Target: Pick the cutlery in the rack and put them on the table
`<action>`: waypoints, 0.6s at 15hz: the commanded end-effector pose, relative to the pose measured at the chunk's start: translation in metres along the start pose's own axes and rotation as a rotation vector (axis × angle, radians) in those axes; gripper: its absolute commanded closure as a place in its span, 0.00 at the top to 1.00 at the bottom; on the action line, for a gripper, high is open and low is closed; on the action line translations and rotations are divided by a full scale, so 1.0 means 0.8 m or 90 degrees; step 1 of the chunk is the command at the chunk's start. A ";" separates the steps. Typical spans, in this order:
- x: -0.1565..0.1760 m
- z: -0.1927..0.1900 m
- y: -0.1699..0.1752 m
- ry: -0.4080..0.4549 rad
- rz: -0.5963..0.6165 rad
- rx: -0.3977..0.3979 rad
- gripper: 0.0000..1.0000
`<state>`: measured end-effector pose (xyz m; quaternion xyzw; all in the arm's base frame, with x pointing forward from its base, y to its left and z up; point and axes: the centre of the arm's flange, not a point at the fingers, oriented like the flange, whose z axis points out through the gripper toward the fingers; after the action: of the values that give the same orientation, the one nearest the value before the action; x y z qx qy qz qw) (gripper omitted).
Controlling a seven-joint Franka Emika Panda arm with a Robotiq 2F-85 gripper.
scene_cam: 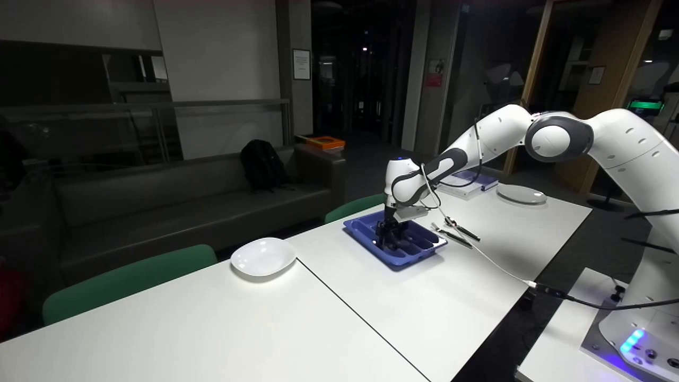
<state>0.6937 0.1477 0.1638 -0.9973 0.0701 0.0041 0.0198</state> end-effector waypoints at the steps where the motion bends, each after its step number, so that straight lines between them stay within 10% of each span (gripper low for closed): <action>1: 0.008 -0.005 -0.001 0.016 0.001 -0.013 1.00; 9: 0.008 0.002 0.008 0.013 -0.001 -0.017 1.00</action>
<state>0.6942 0.1435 0.1576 -0.9973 0.0725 0.0054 0.0126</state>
